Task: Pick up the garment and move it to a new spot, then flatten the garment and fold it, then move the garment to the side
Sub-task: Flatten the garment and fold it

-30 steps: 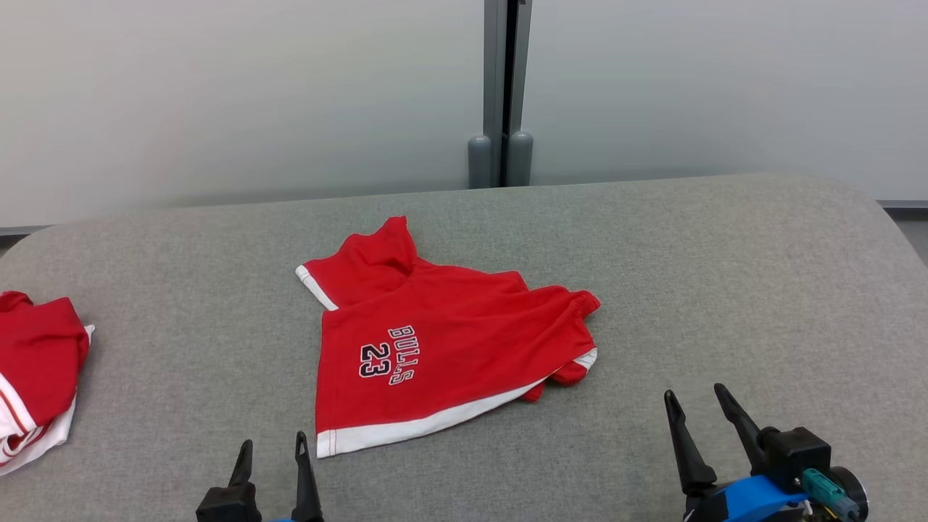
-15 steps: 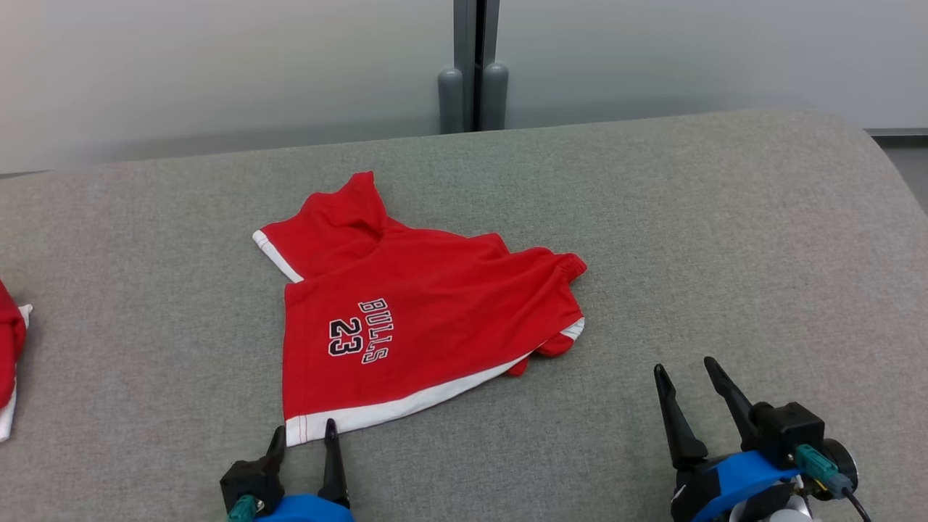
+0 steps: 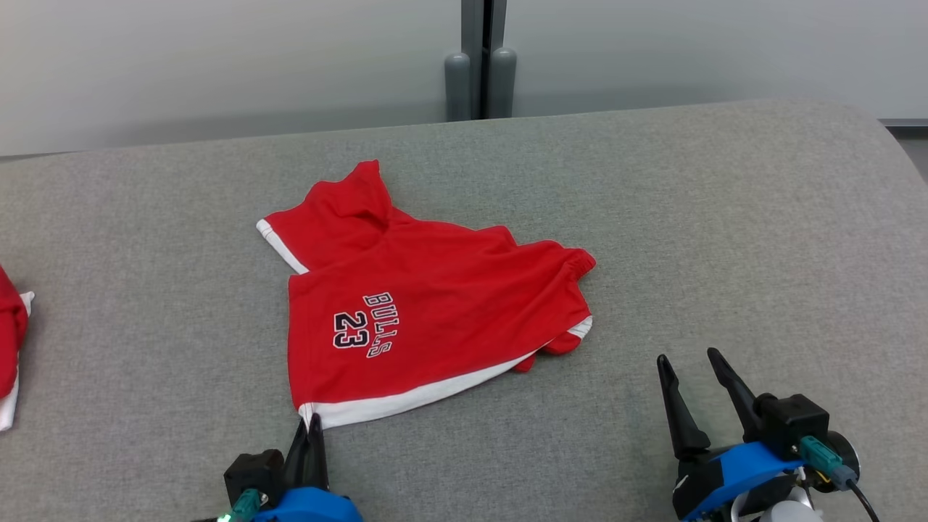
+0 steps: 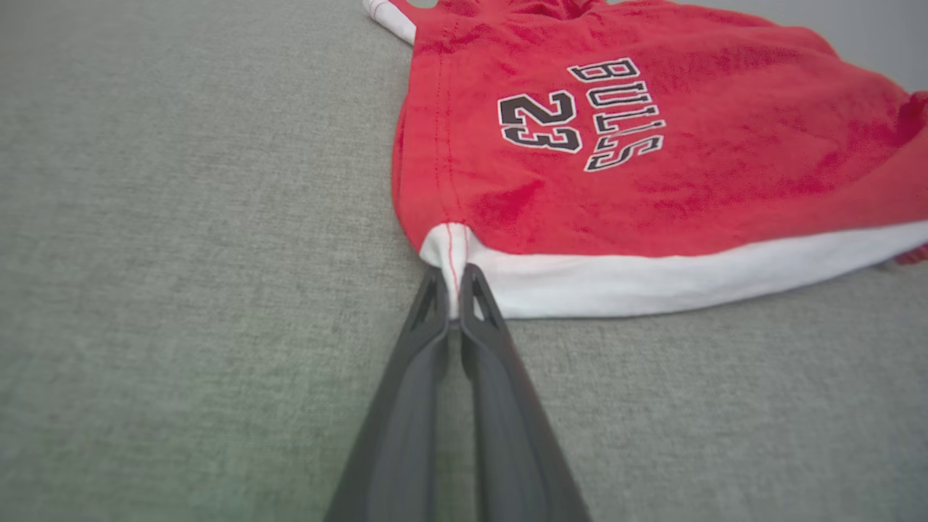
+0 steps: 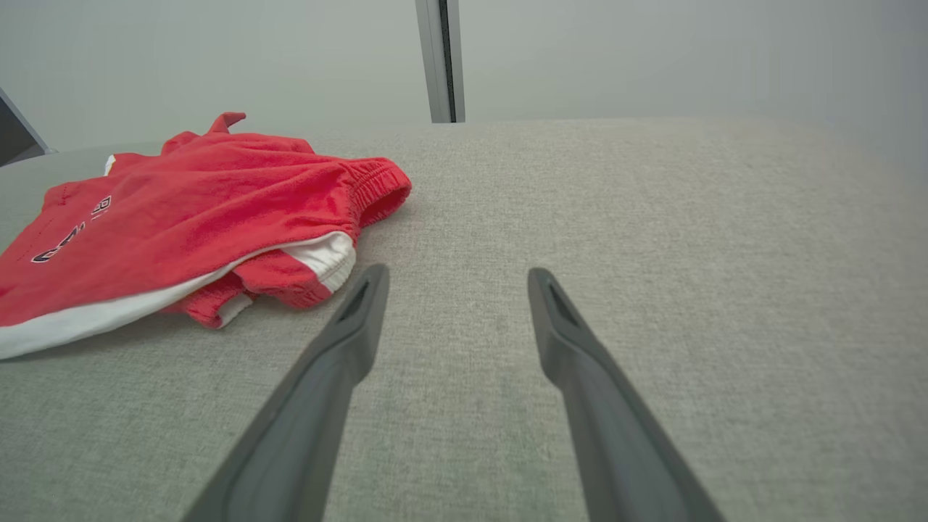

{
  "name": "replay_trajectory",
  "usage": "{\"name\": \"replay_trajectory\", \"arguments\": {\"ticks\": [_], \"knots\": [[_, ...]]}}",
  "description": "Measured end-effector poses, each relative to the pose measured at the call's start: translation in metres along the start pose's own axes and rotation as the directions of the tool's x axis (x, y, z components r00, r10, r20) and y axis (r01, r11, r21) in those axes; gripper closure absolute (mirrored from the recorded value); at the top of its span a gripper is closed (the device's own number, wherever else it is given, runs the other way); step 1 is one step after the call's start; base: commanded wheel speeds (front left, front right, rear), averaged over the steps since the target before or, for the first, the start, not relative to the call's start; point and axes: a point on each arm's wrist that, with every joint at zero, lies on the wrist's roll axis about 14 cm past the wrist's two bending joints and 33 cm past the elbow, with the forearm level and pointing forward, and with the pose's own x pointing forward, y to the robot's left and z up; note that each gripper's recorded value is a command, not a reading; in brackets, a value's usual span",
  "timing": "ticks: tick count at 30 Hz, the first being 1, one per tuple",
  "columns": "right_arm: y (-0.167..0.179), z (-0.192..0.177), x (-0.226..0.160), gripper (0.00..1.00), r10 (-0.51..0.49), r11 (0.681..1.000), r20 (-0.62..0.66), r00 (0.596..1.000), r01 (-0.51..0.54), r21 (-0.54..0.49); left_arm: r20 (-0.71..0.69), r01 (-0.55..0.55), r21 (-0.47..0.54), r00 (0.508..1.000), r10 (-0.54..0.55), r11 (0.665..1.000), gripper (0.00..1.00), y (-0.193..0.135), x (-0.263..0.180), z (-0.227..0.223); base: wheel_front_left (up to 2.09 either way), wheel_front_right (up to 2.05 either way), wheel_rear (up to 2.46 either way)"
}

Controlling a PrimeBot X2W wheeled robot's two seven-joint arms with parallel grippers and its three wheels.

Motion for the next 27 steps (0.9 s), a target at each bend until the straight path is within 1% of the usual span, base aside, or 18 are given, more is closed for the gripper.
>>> {"name": "replay_trajectory", "arguments": {"ticks": [3,6,9,13,21,27], "knots": [[0.005,-0.001,0.004,0.00,0.015,1.000,-0.004,1.000,-0.015,0.011,0.022,-0.012,0.000,1.000,0.012,1.000,1.00,0.003,0.002,0.007,0.00,0.00,0.00],[0.021,-0.006,0.009,0.00,0.057,0.997,-0.018,0.998,-0.056,0.050,0.066,-0.036,0.003,0.997,0.036,0.999,1.00,0.009,0.004,0.021,0.00,0.00,0.00],[0.037,-0.017,0.014,0.00,0.102,0.990,-0.051,0.993,-0.097,0.099,0.074,-0.049,0.008,0.996,0.048,0.999,1.00,0.013,0.004,0.023,0.00,0.00,0.00],[0.051,-0.022,0.025,0.00,0.150,0.982,-0.071,0.986,-0.141,0.126,0.073,-0.064,0.016,0.995,0.062,0.998,1.00,0.019,0.004,0.023,0.00,0.00,0.00],[0.067,-0.032,0.039,0.00,0.205,0.971,-0.106,0.973,-0.188,0.148,0.068,-0.116,0.015,0.991,0.114,0.993,1.00,0.035,0.006,0.022,0.00,0.00,0.00],[0.072,-0.041,0.040,0.00,0.230,0.967,-0.138,0.963,-0.210,0.145,0.070,-0.136,0.015,0.988,0.134,0.991,1.00,0.041,0.007,0.023,0.00,0.00,0.00]]}}
